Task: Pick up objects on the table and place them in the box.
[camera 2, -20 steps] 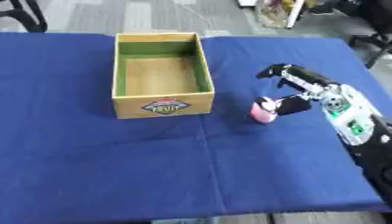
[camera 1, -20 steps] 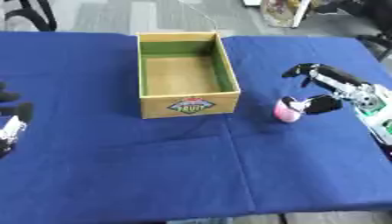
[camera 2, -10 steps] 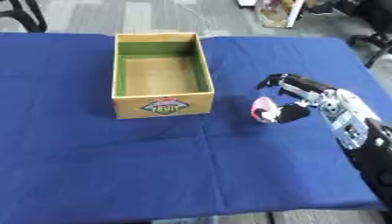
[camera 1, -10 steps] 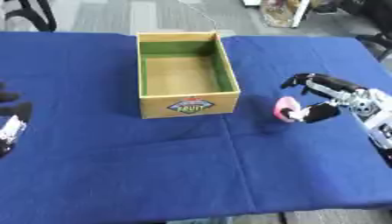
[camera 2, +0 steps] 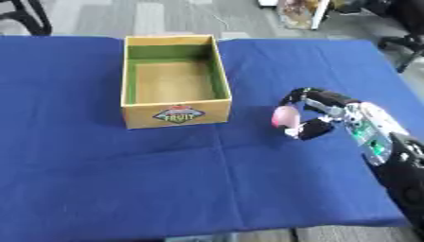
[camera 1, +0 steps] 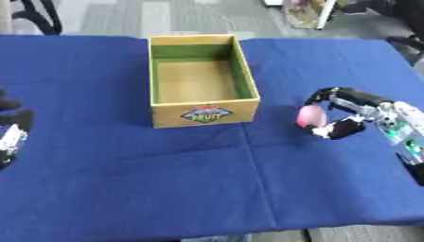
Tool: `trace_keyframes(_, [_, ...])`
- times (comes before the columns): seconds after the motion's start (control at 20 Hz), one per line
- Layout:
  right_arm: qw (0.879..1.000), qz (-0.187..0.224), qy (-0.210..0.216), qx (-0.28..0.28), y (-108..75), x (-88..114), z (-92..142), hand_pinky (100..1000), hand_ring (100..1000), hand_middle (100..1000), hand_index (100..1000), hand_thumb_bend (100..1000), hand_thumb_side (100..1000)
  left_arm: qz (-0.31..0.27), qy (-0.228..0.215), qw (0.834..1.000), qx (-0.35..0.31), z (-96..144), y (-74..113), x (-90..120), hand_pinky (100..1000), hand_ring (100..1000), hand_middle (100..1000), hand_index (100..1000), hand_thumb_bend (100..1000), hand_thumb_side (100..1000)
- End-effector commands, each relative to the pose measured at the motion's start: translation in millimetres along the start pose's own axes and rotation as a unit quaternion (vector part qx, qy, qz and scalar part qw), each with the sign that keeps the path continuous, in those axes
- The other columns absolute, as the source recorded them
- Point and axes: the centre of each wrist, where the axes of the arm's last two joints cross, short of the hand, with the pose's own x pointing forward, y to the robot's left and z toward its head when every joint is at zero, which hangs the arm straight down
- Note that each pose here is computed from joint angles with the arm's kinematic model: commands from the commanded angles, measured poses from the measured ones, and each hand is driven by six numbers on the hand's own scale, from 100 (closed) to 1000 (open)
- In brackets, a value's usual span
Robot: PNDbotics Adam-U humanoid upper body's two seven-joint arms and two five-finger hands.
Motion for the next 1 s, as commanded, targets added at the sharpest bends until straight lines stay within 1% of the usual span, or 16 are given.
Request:
trace_keyframes(0.05, [0.999, 0.028, 0.013, -0.015, -10.6, -4, 2, 638, 801, 766, 819, 248, 508, -0.005, -0.016, 1.000, -0.003, -4, 2.2, 9, 641, 714, 539, 708, 420, 147])
trace_keyframes(0.1, [0.999, 0.031, 0.015, -0.020, -10.3, -4, 1, 609, 777, 748, 805, 199, 493, -0.005, -0.016, 1.000, -0.003, -4, 2.3, 9, 641, 714, 538, 708, 416, 147])
trace_keyframes(0.15, [0.999, 0.032, 0.017, -0.027, -10.8, -4, 1, 576, 746, 719, 789, 107, 460, -0.004, -0.016, 1.000, -0.003, -4, 2.3, 9, 641, 714, 538, 708, 409, 144])
trace_keyframes(0.3, [0.998, 0.035, 0.020, -0.045, -10.7, -3, 1, 518, 698, 664, 758, 100, 418, -0.004, -0.015, 1.000, -0.002, -4, 2.1, 8, 641, 714, 538, 708, 404, 144])
trace_keyframes(0.35, [0.998, 0.036, 0.020, -0.050, -10.6, -3, 1, 457, 647, 610, 718, 100, 386, -0.004, -0.015, 1.000, -0.002, -4, 2.1, 8, 641, 714, 538, 708, 401, 144])
trace_keyframes(0.45, [0.997, 0.037, 0.021, -0.060, -10.3, -3, 0, 366, 580, 537, 658, 100, 346, -0.004, -0.014, 1.000, -0.002, -4, 2.1, 8, 641, 714, 538, 708, 399, 143])
trace_keyframes(0.55, [0.996, 0.036, 0.018, -0.074, -11.6, -3, 1, 291, 531, 477, 605, 100, 312, -0.004, -0.014, 1.000, -0.001, -4, 2.2, 8, 641, 714, 538, 708, 396, 143])
trace_keyframes(0.6, [0.996, 0.036, 0.016, -0.082, -13.0, -2, 1, 270, 520, 459, 582, 100, 299, -0.004, -0.014, 1.000, -0.001, -4, 2.2, 8, 641, 714, 538, 708, 396, 143])
trace_keyframes(0.75, [0.993, 0.035, -0.001, -0.114, -25.5, 2, 2, 253, 514, 431, 554, 100, 281, -0.004, -0.013, 1.000, -0.001, -3, 2.4, 8, 641, 714, 538, 708, 395, 143])
trace_keyframes(1.0, [0.984, 0.026, -0.040, -0.170, -59.1, 16, 5, 245, 517, 419, 550, 100, 255, -0.005, -0.012, 1.000, -0.001, -3, 2.5, 8, 641, 715, 538, 707, 391, 141])
